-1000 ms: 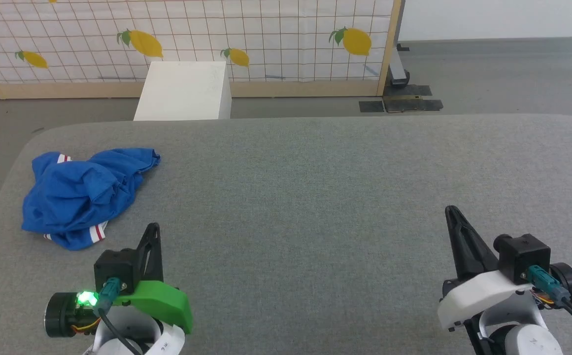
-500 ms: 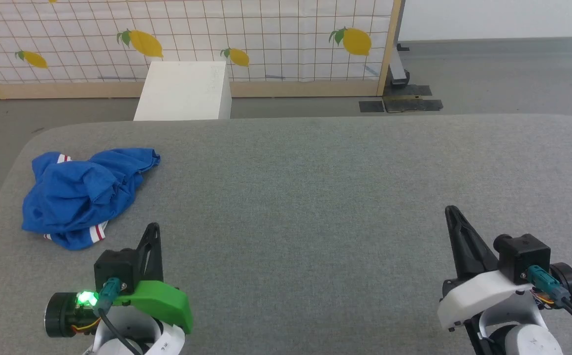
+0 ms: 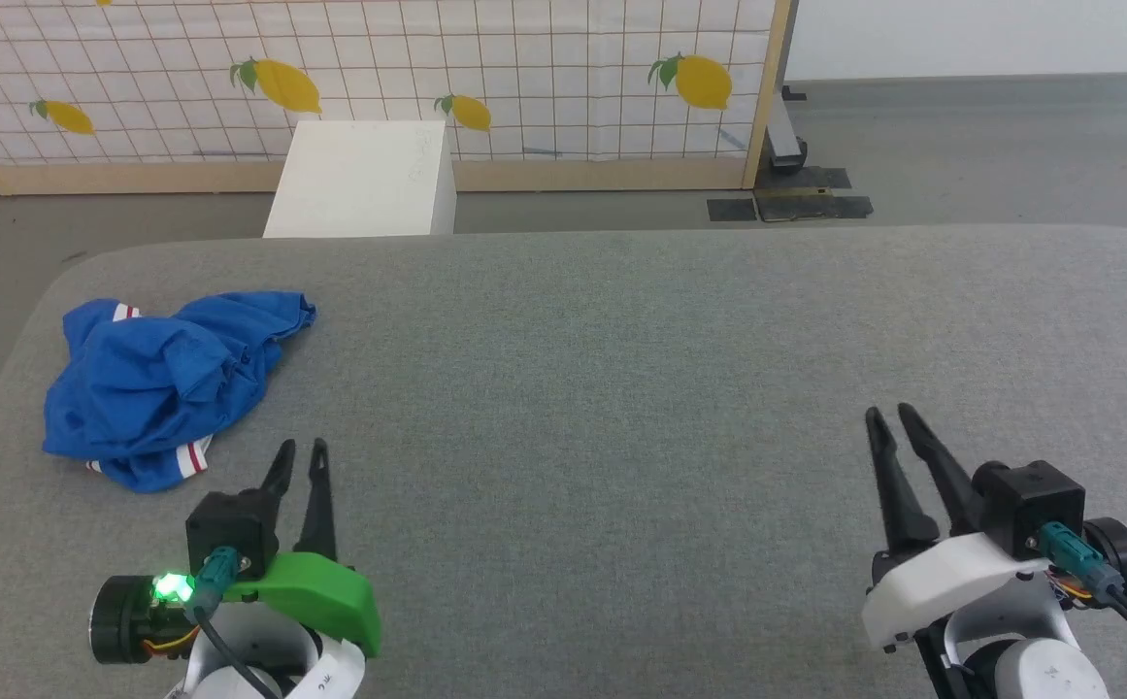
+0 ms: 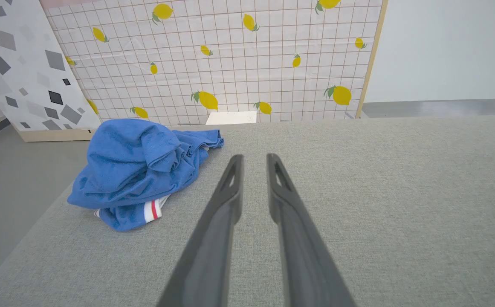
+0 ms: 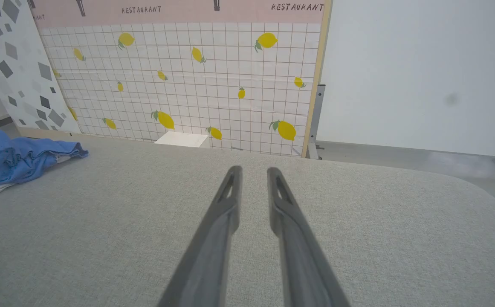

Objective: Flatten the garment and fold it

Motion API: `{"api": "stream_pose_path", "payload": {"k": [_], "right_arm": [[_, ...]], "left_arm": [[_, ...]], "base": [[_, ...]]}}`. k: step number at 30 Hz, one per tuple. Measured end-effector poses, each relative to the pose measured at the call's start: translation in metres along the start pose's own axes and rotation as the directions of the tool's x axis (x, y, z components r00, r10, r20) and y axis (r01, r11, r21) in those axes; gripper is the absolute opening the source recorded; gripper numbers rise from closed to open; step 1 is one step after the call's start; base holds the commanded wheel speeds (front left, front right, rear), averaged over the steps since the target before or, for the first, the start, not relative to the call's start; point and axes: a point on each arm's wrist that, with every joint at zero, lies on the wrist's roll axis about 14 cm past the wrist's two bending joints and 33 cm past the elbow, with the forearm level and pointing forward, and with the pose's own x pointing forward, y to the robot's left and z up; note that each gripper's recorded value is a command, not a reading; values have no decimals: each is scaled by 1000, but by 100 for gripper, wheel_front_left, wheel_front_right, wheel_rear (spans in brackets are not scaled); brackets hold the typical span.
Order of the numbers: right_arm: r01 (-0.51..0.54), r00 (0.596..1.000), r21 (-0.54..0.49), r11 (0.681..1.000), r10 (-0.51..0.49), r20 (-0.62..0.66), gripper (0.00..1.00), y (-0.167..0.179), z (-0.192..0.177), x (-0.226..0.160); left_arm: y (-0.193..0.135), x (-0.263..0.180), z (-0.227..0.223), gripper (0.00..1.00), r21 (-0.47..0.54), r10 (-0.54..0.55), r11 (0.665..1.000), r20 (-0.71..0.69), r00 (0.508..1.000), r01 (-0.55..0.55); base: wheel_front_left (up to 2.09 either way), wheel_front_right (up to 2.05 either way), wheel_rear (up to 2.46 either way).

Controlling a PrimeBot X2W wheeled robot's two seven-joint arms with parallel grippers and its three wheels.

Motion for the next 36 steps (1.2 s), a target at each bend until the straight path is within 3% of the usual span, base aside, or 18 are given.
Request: {"api": "stream_pose_path", "payload": {"k": [1,36], "right_arm": [[0,1000,0,1000,0,0,100,0,0,0],[47,999,46,998,-48,18,100,-16,-7,-3]], "left_arm": [[0,0,0,100,-2,-1,1000,0,1000,1],[-11,-2,-15,100,-66,-26,998,-10,1000,25]], "base": [[0,0,0],[0,0,0]]}}
